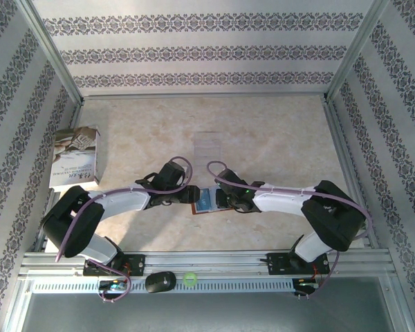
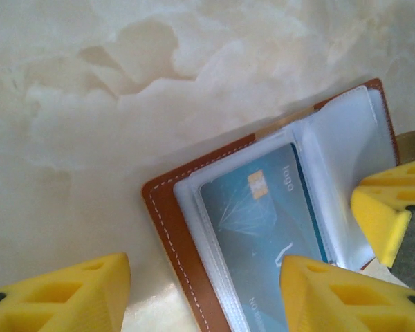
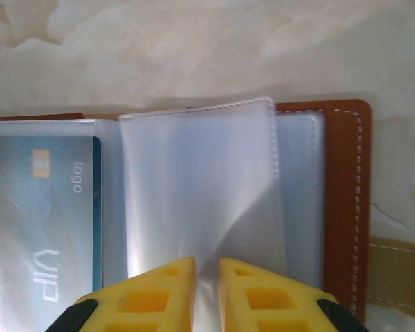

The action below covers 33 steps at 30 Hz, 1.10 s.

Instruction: Take the credit cards out of the card holder

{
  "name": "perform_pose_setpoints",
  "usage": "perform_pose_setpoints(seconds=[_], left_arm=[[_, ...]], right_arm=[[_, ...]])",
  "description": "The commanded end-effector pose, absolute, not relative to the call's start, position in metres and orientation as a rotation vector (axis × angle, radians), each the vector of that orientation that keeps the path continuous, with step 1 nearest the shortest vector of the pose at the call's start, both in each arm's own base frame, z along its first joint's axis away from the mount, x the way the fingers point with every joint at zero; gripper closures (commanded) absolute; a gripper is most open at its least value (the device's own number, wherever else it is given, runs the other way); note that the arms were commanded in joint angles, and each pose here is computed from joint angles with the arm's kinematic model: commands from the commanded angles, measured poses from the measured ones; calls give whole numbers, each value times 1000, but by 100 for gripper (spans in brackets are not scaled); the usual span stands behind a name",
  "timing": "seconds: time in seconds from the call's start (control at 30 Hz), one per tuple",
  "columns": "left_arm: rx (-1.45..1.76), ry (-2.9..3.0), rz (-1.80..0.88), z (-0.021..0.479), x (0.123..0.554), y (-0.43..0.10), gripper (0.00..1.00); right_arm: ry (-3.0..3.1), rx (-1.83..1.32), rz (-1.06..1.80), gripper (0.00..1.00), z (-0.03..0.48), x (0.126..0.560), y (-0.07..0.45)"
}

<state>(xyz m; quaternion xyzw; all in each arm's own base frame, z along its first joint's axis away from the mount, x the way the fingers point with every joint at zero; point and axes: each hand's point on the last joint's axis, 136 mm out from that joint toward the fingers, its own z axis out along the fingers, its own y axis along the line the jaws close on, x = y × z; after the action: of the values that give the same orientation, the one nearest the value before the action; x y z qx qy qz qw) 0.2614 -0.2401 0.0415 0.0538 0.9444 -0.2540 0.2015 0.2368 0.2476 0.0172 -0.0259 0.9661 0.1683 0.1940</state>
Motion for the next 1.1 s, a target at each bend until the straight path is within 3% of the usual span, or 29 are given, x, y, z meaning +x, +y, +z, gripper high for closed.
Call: perform_pose_setpoints(seconds=[0.0, 0.27, 0.47, 0.67, 1.07], left_arm=[[223, 2633, -698, 43, 253, -245, 39], [300, 2566, -687, 54, 251, -255, 35], [327, 2604, -676, 43, 245, -263, 44], [327, 2609, -657, 37, 245, -261, 39], [336, 2577, -690, 40, 271, -270, 51]], right_arm=[[2747, -75, 438, 81, 6, 225, 244], [2545, -160, 526, 69, 70, 243, 248], [2626, 15, 322, 71, 52, 250, 201], [2681, 87, 294, 54, 34, 246, 181], [2608, 64, 395, 55, 50, 237, 195]])
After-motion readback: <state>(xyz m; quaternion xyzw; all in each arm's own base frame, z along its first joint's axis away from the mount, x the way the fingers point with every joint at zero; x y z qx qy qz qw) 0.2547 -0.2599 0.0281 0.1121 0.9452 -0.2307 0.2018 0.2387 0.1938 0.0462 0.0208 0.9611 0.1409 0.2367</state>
